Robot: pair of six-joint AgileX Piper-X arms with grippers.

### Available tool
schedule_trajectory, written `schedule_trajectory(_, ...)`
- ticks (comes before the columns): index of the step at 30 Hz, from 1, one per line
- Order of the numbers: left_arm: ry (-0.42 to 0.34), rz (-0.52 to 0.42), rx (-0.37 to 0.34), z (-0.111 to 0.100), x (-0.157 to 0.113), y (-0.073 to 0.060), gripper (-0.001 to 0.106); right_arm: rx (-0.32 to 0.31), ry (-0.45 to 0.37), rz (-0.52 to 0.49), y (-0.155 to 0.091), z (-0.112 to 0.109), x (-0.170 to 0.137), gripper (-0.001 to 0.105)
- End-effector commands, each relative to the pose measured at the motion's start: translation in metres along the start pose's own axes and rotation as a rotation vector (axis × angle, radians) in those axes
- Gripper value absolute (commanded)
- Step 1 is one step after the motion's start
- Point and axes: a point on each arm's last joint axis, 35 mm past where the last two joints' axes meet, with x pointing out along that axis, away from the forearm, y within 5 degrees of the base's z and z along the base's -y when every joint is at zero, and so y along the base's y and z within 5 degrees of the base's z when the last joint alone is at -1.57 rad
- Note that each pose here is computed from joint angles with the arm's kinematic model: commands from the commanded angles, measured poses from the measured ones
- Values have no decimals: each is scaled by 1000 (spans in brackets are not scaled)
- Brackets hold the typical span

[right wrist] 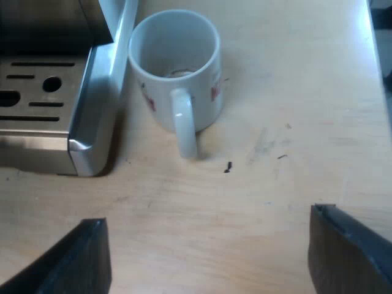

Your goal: Place mug into machine

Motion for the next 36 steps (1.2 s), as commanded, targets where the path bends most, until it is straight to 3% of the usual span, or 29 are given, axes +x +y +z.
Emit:
schedule_trajectory(1,4,-33,6,-2,18,-3,85,19,-9,43,1,0,15,67)
schedule_trajectory(6,41,-46,6,-10,35,-5,85,25,-5,50,4,-11,42,67)
schedule_trajectory(14,47,-31,3,-12,39,-2,85,20,-68,41,10,-32,69,67)
schedule_trajectory(16,40,-32,6,-11,39,-2,85,26,-147,78,15,-45,81,67)
schedule_trajectory(22,33,-34,9,-10,39,-2,85,29,-197,64,22,-66,94,67)
schedule_trajectory(27,33,-34,9,-10,39,-2,85,-9,-287,21,27,-84,103,67)
schedule_trajectory(36,33,-34,9,-10,39,-2,85,-10,-279,29,31,-99,123,67)
